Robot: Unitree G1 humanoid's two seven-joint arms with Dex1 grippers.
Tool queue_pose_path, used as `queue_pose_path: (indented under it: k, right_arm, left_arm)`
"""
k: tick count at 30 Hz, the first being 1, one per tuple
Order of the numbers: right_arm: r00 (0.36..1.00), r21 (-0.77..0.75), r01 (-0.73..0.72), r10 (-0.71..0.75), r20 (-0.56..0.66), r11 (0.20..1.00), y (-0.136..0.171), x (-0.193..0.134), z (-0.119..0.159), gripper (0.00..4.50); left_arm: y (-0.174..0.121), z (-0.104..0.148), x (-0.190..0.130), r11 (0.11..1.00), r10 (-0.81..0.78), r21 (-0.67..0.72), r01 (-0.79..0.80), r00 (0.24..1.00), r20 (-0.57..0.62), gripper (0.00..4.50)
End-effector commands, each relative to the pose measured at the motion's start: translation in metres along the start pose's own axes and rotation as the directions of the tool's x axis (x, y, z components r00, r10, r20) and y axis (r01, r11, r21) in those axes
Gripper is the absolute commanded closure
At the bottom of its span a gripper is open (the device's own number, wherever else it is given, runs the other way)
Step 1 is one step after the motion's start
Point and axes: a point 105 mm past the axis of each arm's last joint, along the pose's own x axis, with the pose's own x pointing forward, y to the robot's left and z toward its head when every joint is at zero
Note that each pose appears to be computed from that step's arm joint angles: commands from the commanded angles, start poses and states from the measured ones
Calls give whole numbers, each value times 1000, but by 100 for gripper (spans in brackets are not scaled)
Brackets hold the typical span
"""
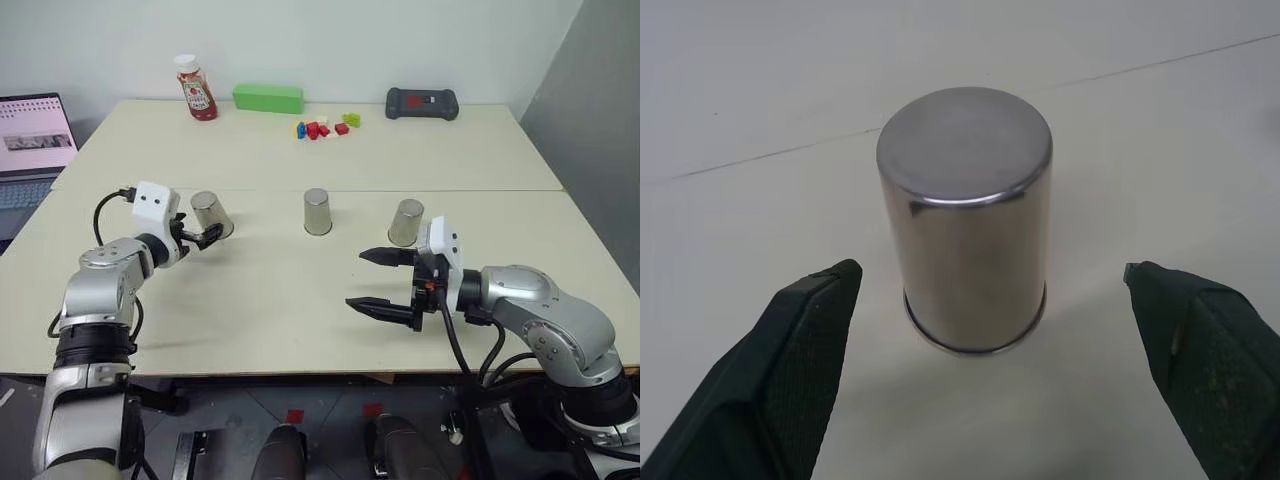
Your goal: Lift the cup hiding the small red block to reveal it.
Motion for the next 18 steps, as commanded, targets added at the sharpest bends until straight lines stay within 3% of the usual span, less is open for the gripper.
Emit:
queue_pose_path:
  k: [1, 16, 18]
  right_arm:
    - [999, -54, -19, 20, 33, 998, 6, 1, 16, 3]
    - [999, -55, -41, 43, 33, 998, 10, 5, 18, 3]
    - [999, -55, -42, 44, 31, 998, 10, 5, 18, 0]
  left_arm:
    - [5, 15, 7, 999, 23, 27, -24, 999, 40, 0]
    - [-4, 15, 41, 1000, 6, -5, -6, 1000, 16, 0]
    - [-4, 17, 43, 1000, 10, 1, -10, 1000, 17, 38]
